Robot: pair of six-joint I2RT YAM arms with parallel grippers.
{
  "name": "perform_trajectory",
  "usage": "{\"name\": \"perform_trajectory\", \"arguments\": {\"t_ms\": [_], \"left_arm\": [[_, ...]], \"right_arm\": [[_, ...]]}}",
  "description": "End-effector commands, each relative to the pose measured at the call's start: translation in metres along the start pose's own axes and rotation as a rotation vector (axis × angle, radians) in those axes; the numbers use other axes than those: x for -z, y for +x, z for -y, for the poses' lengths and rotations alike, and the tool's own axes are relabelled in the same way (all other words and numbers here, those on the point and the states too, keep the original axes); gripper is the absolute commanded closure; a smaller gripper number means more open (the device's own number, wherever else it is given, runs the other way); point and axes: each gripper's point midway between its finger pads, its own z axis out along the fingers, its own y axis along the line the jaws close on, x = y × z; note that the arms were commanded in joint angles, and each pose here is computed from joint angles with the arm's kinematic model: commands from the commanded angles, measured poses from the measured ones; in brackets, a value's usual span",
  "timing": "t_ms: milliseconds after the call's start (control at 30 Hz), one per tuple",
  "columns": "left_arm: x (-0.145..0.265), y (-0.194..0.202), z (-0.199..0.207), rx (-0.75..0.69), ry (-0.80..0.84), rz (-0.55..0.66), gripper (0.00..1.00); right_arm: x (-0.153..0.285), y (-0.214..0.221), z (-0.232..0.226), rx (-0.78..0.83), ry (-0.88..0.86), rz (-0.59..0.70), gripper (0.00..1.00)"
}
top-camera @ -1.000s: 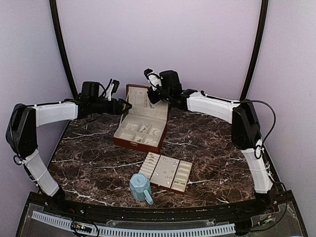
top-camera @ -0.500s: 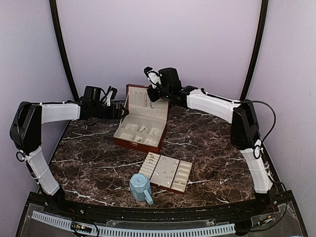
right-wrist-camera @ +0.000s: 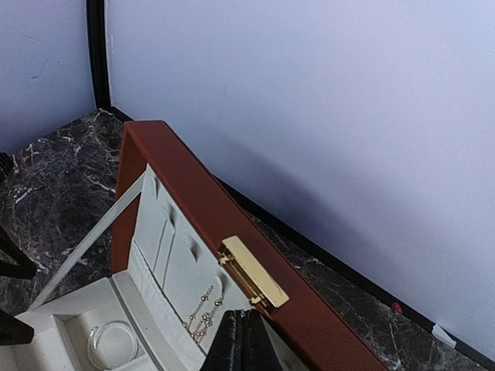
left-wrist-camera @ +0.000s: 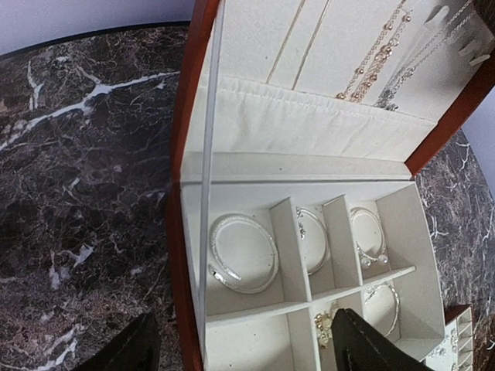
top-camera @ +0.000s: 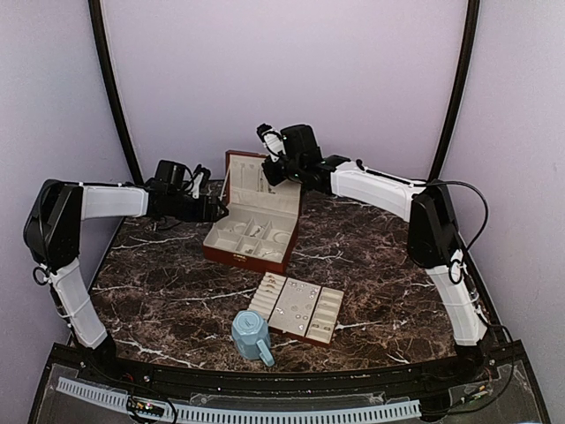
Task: Organize the mixed jewelry
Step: Hang the necklace on the necklace hanger, then hold the jewelry box at the center of the board.
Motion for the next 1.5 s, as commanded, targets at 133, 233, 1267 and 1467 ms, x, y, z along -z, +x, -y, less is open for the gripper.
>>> {"name": "perform_trajectory", "arguments": {"t_ms": [133,233,1267,1467], "left_arm": [[-0.007,0.019,-0.013,0.025,-0.053,-0.07,0.44],[-0.006,0.024,-0.017,0.025,-0.072,-0.077,0.48],[0.015,0.029,-0.016,-0.001,-0.097,-0.041,0.35],[0.012,0.041,-0.021,0.016,-0.111,-0.072,0.35]], "right_arm": [[-0.005,-0.002,0.014,-0.016,0.07,0.01,1.0],[-0.007,0.001,0.015,-0.014,0.079,0.002,1.0],[-0.011,-0.018,0.018,-0.035,0.085,0.062,1.0],[-0.011,-0.02,0.016,-0.039,0.079,0.071,1.0]]}}
